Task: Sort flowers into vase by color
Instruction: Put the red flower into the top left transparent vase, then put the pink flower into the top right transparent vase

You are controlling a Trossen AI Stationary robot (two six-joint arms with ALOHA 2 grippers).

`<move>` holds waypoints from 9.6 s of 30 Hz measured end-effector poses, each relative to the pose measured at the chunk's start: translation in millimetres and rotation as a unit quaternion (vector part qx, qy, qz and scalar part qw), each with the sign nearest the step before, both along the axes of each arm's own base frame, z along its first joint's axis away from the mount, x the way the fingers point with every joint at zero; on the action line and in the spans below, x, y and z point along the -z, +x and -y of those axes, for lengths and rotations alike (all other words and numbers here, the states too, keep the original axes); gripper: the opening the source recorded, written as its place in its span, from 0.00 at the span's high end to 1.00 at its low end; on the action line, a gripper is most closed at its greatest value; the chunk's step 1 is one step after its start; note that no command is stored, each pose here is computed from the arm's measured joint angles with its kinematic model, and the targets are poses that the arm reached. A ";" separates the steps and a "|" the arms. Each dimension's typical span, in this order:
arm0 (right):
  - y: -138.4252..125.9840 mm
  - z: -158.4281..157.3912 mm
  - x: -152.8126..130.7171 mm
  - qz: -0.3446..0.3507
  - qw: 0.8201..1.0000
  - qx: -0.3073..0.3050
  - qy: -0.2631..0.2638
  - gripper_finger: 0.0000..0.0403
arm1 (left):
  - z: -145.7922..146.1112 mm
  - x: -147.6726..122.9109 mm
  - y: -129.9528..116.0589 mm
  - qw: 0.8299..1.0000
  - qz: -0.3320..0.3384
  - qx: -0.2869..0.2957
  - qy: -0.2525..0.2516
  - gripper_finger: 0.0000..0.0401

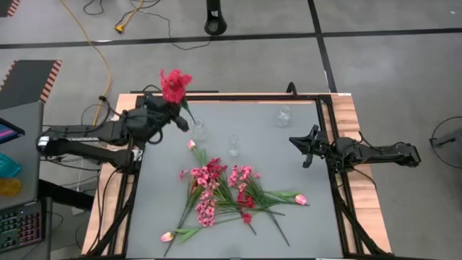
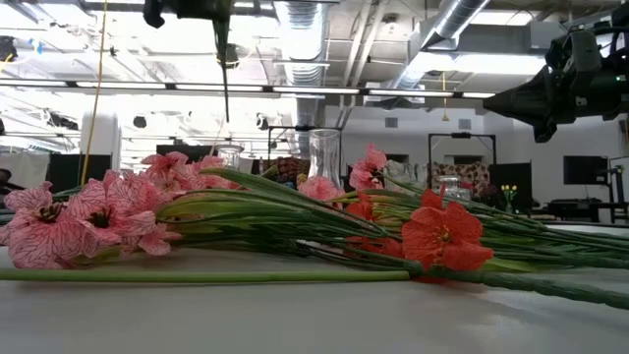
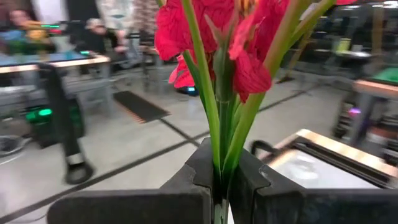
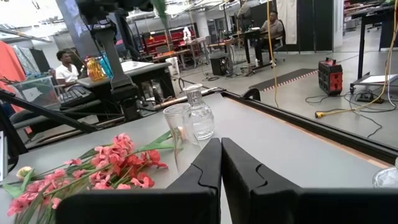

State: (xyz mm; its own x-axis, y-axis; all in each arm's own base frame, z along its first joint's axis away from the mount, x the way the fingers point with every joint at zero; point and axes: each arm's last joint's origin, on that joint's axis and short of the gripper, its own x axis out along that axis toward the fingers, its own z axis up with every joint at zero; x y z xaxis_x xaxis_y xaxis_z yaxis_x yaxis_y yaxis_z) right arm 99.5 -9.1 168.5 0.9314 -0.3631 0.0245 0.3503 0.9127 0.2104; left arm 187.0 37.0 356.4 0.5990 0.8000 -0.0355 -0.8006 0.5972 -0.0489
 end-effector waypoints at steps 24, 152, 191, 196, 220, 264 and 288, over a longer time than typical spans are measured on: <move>0.0 0.2 0.1 -0.001 1.000 0.002 0.000 0.91 | -28.7 44.0 33.3 0.993 -0.100 -0.017 -0.065 0.96; 187.4 -93.3 32.7 -0.406 0.848 -0.129 0.315 0.66 | 61.3 142.3 39.9 0.922 -0.191 0.223 -0.253 0.42; 64.4 -10.5 -155.2 -0.088 0.994 0.052 0.041 0.91 | 61.1 141.3 40.5 0.924 -0.185 0.221 -0.250 0.42; 45.5 4.8 -178.1 -0.035 0.989 0.138 -0.045 0.91 | 61.0 141.2 40.6 0.925 -0.184 0.220 -0.249 0.42; 28.4 94.5 -130.9 0.050 0.940 0.274 -0.198 0.92 | 59.7 140.9 40.3 0.933 -0.181 0.202 -0.237 0.42; 46.9 118.9 -76.3 -0.075 0.938 0.281 -0.189 0.85 | 59.1 140.6 40.1 0.937 -0.185 0.195 -0.225 0.42; 16.1 92.7 -88.1 -0.333 0.905 0.264 -0.018 0.39 | 59.2 140.7 40.2 0.936 -0.183 0.196 -0.229 0.42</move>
State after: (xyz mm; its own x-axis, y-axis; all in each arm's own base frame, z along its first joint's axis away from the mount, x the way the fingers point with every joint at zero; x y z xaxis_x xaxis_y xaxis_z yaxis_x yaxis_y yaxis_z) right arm 115.6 -101.7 256.6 0.4410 -0.7724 -0.4571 0.7781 0.5828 -0.2341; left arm 227.1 -22.2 215.7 0.7236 0.3728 -0.5809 -0.5378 0.8320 -0.1359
